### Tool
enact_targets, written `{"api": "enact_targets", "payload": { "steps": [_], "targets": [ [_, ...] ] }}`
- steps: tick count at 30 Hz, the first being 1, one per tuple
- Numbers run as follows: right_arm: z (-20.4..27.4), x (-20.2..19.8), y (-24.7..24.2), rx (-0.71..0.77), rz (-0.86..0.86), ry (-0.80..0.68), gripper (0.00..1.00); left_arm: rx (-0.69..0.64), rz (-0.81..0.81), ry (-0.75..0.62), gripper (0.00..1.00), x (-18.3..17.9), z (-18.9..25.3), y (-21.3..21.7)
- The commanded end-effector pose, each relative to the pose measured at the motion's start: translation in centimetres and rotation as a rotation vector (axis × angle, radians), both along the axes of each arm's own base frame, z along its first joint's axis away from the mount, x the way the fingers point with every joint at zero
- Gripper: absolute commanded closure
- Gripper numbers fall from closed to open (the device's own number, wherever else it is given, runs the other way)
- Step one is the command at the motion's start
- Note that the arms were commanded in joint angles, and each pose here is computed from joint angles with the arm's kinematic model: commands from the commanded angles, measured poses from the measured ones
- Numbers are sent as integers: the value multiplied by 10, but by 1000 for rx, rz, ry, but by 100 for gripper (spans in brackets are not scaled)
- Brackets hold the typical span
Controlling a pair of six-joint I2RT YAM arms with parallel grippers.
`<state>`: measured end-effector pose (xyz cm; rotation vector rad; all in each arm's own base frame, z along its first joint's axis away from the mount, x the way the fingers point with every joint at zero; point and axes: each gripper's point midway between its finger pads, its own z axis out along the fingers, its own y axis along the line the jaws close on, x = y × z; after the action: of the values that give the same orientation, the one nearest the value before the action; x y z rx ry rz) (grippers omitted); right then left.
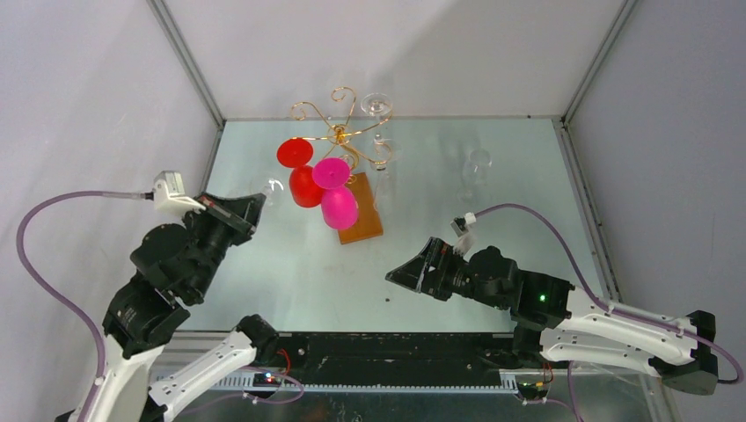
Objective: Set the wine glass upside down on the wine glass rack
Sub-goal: Turn the wine glass upside down at the wine rack.
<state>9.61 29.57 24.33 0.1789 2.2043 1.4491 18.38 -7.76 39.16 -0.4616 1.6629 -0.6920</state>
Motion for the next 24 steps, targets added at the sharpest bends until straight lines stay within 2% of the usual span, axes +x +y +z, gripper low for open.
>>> {"api": "enact_targets", "payload": {
  "steps": [1, 11, 24],
  "targets": [
    [-2, -1, -1, -1, -3, 20, 0, -26, 27, -96, 100, 10, 44, 3],
    [-8, -3, -4, -26, 4, 35, 0, -59, 62, -111, 100, 51, 70, 11],
    [-17, -2, -7, -58, -3, 31, 0, -145, -62, -105, 100, 105, 72, 0]
  ]
}}
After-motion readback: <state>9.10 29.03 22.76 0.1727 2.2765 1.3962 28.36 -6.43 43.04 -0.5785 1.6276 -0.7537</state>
